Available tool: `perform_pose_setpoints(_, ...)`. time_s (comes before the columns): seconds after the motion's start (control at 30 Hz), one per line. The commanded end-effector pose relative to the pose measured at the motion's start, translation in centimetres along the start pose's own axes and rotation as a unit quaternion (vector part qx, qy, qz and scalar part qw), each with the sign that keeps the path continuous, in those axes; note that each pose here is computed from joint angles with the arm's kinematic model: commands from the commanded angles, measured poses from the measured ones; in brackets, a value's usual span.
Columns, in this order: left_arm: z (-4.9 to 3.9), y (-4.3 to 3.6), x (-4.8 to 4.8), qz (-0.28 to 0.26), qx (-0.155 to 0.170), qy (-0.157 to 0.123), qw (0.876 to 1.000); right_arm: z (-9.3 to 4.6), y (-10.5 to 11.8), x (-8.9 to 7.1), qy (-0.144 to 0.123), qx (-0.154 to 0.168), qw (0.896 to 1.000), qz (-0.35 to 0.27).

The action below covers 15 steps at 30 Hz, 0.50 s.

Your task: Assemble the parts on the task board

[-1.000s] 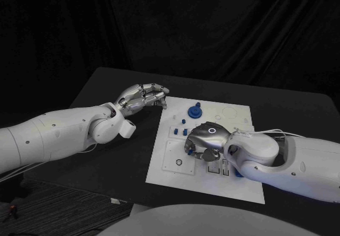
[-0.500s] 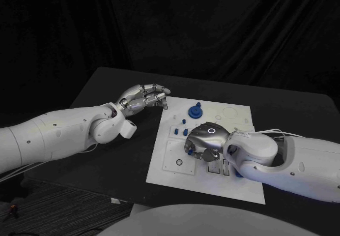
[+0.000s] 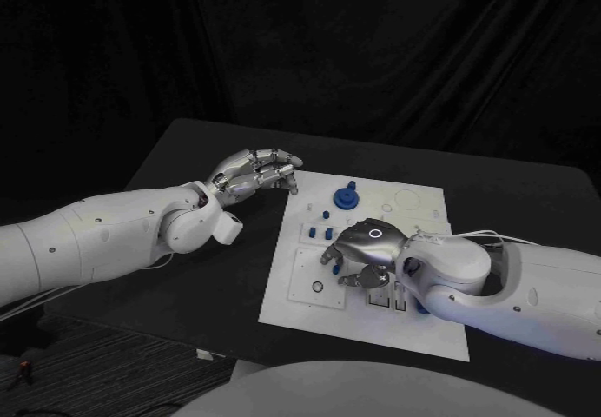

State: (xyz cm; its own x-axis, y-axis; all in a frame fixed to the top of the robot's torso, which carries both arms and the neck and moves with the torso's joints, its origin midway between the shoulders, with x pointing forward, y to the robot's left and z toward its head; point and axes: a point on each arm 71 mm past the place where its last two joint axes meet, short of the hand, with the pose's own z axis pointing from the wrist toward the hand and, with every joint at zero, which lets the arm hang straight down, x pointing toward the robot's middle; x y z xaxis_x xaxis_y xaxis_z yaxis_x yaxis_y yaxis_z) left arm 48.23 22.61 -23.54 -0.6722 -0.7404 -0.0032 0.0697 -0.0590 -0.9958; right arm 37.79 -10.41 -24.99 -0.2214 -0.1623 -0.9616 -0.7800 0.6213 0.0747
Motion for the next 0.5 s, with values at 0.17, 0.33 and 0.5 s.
perform_pose_setpoints(0.17, -0.03, -0.02, 0.08, -0.008, 0.004, 0.004, 1.000, -1.0, -0.4, -0.5, -0.042, 0.014, 0.999, 0.006)
perform_pose_setpoints(0.33, -0.15, -0.04, 0.00, -0.007, 0.003, 0.002, 1.000, -2.5, -1.6, -2.3, -0.090, 0.030, 0.995, 0.008)
perform_pose_setpoints(0.5, -0.31, -0.06, -0.12, -0.006, 0.002, -0.001, 1.000, -4.5, -3.9, -4.9, -0.119, 0.066, 0.990, 0.029)
